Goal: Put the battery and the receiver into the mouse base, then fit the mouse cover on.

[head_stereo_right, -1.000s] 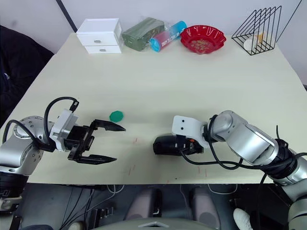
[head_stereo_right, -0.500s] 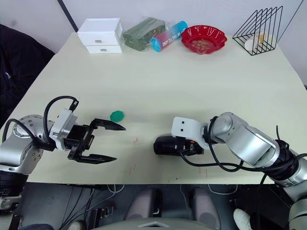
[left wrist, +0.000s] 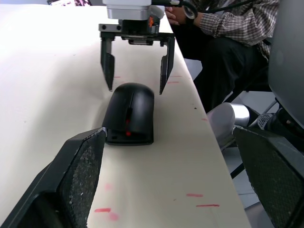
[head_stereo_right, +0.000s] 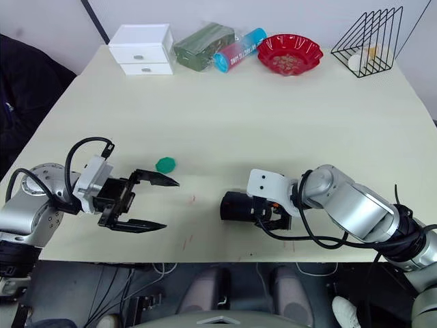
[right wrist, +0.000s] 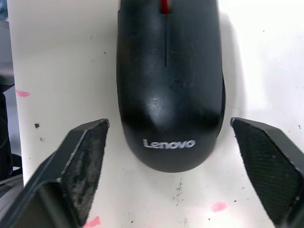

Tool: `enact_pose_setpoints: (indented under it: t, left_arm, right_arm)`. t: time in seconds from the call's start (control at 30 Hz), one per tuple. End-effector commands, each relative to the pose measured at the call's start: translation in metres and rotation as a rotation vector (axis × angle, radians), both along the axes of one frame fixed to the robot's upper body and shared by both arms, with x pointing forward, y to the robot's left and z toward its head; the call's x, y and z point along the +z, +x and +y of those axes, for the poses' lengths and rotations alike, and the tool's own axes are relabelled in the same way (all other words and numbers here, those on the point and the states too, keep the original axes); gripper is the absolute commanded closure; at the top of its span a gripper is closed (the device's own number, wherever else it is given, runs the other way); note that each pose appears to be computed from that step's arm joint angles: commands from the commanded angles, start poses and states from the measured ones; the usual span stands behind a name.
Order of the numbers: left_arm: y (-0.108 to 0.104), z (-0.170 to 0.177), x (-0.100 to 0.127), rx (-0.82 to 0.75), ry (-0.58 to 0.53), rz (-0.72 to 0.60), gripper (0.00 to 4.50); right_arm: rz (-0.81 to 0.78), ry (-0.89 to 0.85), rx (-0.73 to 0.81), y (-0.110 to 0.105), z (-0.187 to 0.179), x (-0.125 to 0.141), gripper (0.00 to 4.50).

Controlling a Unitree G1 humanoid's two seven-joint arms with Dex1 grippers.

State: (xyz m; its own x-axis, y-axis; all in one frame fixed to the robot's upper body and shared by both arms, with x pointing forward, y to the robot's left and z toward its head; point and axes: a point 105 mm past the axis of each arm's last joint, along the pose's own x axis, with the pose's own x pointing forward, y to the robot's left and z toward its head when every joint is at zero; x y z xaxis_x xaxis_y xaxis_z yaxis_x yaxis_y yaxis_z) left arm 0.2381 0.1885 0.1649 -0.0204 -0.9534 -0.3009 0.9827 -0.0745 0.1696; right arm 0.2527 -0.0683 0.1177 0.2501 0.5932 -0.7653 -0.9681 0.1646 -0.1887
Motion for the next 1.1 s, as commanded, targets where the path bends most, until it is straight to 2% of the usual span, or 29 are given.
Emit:
enact_pose_setpoints:
  t: [0.03, 0.6, 1.0, 1.1]
  left_arm:
    - [-0.005, 0.002, 0.007, -0.052, 0.010, -0.024, 0.00]
    - [-0.007, 0.001, 0.006, -0.058, 0.007, -0.023, 0.00]
    - [-0.005, 0.002, 0.007, -0.057, 0.008, -0.023, 0.00]
    - [-0.005, 0.002, 0.008, -0.058, 0.009, -0.024, 0.00]
  right_arm:
    - [-0.032, 0.020, 0.019, -0.001, 0.003, 0.007, 0.29]
    - [-0.045, 0.072, 0.047, -0.003, 0.007, 0.013, 0.29]
    - [-0.093, 0.213, 0.053, -0.011, -0.007, 0.012, 0.29]
    - [-0.113, 0.301, 0.044, -0.012, -0.004, 0.014, 0.29]
